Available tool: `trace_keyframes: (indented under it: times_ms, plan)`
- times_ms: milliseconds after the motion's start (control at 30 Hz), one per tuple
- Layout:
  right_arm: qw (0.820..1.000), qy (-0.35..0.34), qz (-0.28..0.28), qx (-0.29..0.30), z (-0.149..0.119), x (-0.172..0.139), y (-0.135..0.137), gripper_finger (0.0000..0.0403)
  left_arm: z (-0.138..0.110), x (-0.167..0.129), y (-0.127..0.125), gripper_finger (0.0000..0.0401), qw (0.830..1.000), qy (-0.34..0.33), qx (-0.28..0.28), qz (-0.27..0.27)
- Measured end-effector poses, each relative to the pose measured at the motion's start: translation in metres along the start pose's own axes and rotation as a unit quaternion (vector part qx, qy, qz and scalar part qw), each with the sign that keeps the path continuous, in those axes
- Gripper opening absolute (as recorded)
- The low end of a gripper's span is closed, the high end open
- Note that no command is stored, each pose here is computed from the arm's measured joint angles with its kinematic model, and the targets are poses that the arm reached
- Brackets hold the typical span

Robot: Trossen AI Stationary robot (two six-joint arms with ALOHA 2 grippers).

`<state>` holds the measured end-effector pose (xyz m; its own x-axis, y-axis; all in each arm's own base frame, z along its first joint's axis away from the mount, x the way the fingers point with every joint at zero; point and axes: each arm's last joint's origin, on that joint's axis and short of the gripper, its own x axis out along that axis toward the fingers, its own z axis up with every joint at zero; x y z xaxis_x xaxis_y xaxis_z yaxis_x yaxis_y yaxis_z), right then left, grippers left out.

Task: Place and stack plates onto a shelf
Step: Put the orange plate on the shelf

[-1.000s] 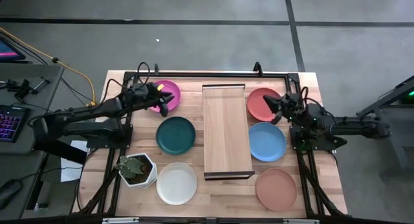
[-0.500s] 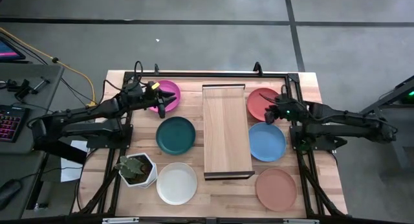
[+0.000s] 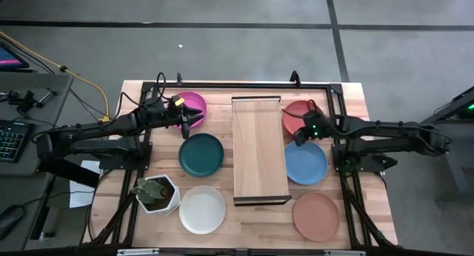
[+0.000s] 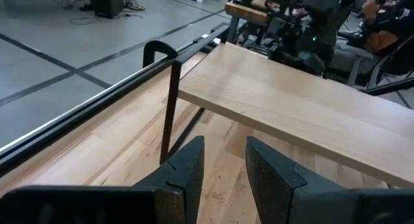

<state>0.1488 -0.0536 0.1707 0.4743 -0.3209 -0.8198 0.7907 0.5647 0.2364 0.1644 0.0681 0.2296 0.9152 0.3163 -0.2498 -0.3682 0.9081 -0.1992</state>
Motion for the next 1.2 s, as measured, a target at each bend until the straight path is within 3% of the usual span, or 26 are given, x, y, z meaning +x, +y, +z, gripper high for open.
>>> trace_keyframes:
  times_ms: [533, 867, 1000, 1200]
  plan:
    - [0.999, 0.039, 0.001, -0.022, 0.000, 0.026, 0.007, 0.0177, 0.000, 0.000, 0.000, 0.0104, 1.000, 0.001, -0.009, 0.001]
    - [0.998, 0.044, -0.046, -0.024, -0.003, 0.036, 0.005, 0.0174, 0.000, 0.000, 0.000, 0.0104, 1.000, 0.002, -0.010, 0.001]
    - [0.997, 0.048, -0.059, -0.019, -0.004, 0.039, 0.004, 0.0139, 0.000, 0.000, 0.000, 0.0104, 1.000, 0.002, -0.010, 0.001]
    - [0.996, 0.037, -0.080, -0.023, -0.003, 0.041, 0.003, 0.0023, 0.000, 0.000, 0.000, 0.0104, 1.000, 0.002, -0.018, 0.001]
